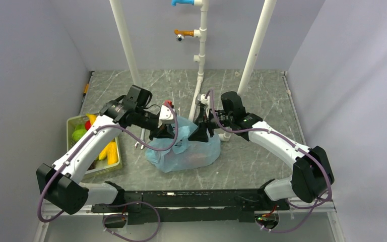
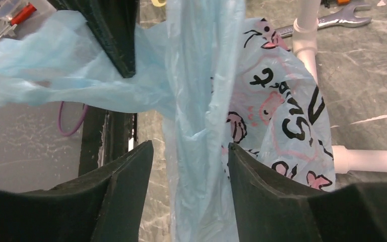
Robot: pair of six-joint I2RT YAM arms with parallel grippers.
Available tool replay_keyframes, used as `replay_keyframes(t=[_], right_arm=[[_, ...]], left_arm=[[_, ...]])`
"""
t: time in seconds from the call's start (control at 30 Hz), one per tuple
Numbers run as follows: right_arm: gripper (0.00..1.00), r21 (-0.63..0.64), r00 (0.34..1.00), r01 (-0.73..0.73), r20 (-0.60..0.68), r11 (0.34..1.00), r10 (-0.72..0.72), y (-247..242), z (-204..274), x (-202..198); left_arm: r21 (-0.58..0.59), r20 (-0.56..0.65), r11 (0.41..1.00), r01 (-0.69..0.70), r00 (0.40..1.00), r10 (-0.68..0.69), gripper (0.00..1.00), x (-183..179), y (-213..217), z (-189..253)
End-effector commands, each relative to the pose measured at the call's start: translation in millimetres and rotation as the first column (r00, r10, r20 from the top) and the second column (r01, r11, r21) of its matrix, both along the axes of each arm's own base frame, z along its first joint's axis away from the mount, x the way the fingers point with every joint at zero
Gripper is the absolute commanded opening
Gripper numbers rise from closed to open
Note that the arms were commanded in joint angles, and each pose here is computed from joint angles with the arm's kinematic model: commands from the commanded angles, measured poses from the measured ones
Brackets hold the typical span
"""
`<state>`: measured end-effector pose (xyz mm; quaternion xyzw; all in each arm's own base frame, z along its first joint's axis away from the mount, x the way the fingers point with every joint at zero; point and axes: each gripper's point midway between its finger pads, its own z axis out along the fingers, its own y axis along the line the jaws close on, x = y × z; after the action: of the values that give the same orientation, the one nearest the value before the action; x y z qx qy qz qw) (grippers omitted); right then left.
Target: Place the fake fruits into the plastic bag and tie a complex knot
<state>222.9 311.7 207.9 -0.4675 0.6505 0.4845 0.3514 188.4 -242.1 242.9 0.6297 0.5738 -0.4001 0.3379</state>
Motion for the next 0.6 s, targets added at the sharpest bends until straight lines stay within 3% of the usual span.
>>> replay_keyframes(t=[0.0,0.13,0.23,0.57], right_arm=[[0.64,0.017,0.997,-0.059,0.051,0.998,0.058,-1,15,-7],[0.8,0.035,0.996,-0.081,0.042,0.996,0.079,2,20,-8],[0.98,0.063,0.998,-0.065,0.02,0.996,0.064,8,27,-4],[1.0,0.101,0.998,0.033,-0.061,0.994,-0.026,26,40,21]], left_arm=[[0.032,0.097,0.988,-0.148,0.985,0.145,0.0,27,-4,2],[0.071,0.154,0.977,-0.201,0.97,0.188,0.0,37,-5,-2],[0.088,0.185,0.969,-0.231,0.96,0.212,0.0,43,-7,-3],[0.103,0.246,0.966,-0.236,0.947,0.205,0.0,41,-8,-8]])
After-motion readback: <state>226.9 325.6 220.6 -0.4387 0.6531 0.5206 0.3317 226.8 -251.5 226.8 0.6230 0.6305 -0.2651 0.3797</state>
